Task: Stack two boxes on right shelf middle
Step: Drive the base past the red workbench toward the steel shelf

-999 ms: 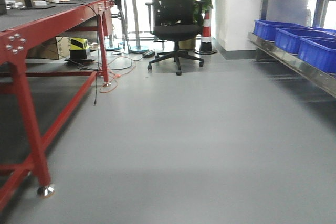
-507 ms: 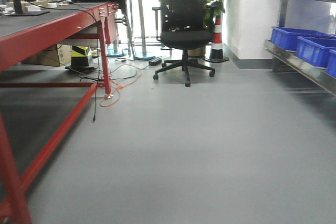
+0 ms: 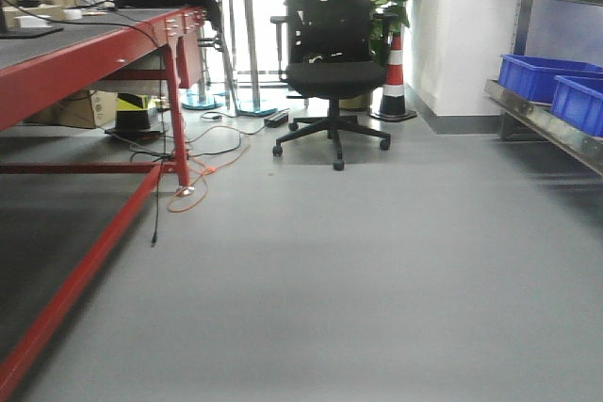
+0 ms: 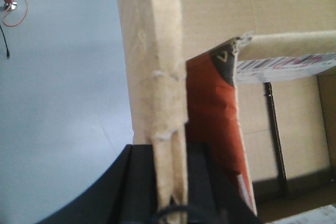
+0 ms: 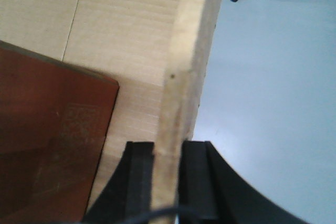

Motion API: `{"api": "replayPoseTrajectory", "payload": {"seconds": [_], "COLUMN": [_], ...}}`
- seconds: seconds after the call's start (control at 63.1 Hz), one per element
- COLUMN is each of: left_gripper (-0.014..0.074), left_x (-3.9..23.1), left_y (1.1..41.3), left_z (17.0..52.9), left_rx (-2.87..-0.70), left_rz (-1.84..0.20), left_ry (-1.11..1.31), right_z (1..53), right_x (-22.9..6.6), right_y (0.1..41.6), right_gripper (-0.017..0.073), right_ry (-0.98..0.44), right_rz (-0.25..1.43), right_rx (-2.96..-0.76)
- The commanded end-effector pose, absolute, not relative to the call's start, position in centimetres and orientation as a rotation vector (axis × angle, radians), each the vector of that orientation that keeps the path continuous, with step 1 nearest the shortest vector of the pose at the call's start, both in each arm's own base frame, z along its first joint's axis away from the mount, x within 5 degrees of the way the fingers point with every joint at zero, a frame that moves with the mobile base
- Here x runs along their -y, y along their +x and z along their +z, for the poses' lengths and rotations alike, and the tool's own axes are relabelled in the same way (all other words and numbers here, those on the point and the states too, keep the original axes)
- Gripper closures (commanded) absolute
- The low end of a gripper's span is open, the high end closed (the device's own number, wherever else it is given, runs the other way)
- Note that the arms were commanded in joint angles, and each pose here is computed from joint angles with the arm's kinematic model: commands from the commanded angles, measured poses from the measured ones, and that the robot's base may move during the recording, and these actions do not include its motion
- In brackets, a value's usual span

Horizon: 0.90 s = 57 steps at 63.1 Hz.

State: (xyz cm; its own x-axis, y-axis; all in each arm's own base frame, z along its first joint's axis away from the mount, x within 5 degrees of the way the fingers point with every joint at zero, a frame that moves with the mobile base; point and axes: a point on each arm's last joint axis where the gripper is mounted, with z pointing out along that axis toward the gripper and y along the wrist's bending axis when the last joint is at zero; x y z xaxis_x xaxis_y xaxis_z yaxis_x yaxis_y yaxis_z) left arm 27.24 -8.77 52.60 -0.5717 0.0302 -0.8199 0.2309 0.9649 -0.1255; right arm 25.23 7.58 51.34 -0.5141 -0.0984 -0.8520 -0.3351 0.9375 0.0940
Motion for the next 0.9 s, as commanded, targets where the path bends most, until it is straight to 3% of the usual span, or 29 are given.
{"api": "replayPoseTrajectory", "payload": {"seconds": [0.0, 0.888], "left_gripper": [0.0705, 0.0705], "left_x": [8.33, 8.33], "left_y": [26.87, 26.87], "left_z": [53.59, 53.59], "left_rx": [-2.104, -2.104], "left_rz": [-0.256, -0.256], "left_ry": [0.168, 0.168], "right_z": [52.29, 52.29], "right_x": [-7.11, -7.11], "right_y": [25.02, 25.02], "right_gripper": [0.0711, 0.0711], "right_ry": [-0.298, -0.298], "right_rz": [0.261, 0.261], "right_rx": [-2.031, -2.031]}}
